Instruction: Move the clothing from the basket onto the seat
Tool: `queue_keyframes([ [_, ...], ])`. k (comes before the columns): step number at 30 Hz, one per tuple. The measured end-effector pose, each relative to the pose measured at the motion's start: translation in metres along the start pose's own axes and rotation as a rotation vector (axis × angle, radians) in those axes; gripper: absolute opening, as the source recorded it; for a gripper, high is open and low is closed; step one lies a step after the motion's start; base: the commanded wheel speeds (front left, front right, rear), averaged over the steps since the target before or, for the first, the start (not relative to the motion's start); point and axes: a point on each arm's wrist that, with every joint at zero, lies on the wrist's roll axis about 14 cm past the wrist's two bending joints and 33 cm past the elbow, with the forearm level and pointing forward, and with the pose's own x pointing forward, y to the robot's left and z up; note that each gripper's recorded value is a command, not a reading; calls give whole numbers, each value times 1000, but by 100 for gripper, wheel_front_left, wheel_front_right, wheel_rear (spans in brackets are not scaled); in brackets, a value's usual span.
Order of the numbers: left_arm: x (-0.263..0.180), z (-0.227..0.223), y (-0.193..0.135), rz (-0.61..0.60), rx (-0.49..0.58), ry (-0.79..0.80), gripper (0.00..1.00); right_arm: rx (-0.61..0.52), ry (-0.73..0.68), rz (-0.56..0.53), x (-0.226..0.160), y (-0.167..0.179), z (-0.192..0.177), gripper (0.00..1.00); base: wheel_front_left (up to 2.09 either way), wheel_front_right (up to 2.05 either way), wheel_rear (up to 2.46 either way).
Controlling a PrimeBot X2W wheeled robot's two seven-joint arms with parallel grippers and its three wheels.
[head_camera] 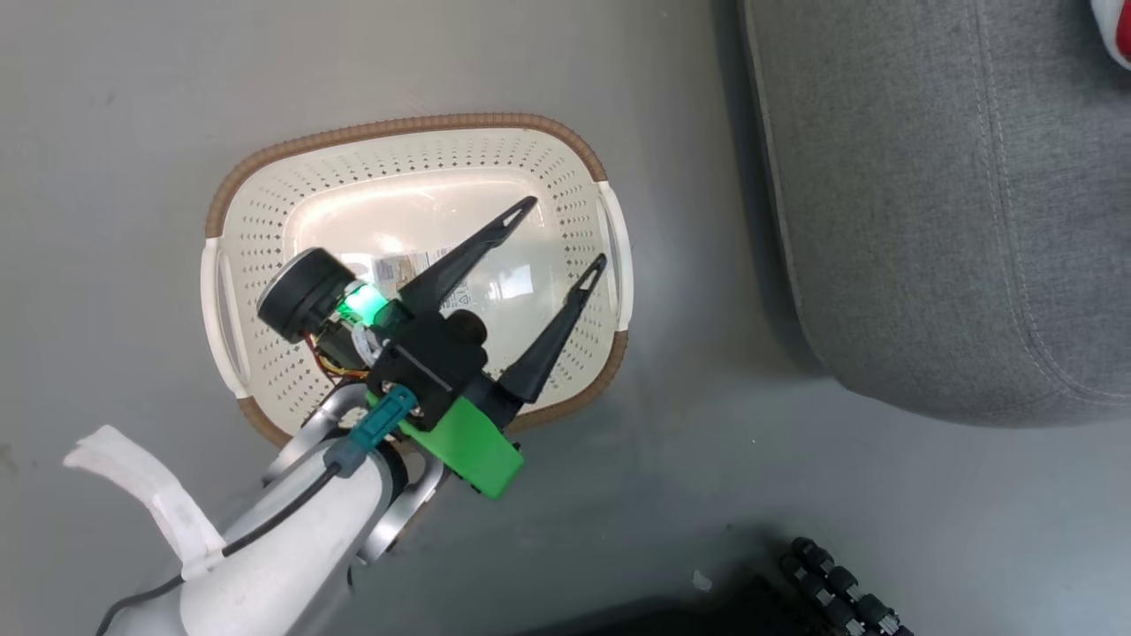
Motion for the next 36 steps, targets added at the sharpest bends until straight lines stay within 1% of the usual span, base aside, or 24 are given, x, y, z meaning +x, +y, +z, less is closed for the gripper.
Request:
queue_keyframes([
  [3, -4, 3, 0, 30, -13, -2, 100, 49, 48, -27, -26, -1, -12, 100, 0, 0, 0],
  [9, -14, 22, -18, 41, -59, -50, 100, 117, 128, -58, -83, -14, -26, 100, 0, 0, 0],
  [10, -17, 27, -17, 59, -63, -68, 100, 131, 135, -58, -92, -16, -27, 100, 0, 0, 0],
  [14, -33, 41, -17, 144, -79, -114, 100, 198, 159, 2, -120, -1, -27, 100, 0, 0, 0],
  [18, -54, 55, -13, 249, -94, -155, 100, 292, 160, 113, -141, 31, -19, 100, 0, 0, 0],
  [21, -77, 59, -7, 346, -98, -165, 100, 380, 135, 234, -157, 69, -2, 100, 0, 0, 0],
  [23, -90, 66, -3, 405, -113, -192, 100, 415, 111, 297, -166, 87, 12, 100, 0, 0, 0],
  [26, -119, 88, 7, 517, -83, -263, 100, 452, 53, 392, -179, 109, 37, 100, 0, 0, 0],
  [28, -143, 92, 10, 589, -68, -284, 100, 485, 4, 457, -190, 124, 59, 100, 0, 0, 0],
  [31, -178, 92, 12, 688, -56, -305, 100, 532, -70, 523, -203, 136, 89, 100, 0, 0, 0],
  [36, -224, 102, 6, 793, -4, -364, 100, 599, -206, 610, -224, 146, 140, 100, 0, 0, 0],
])
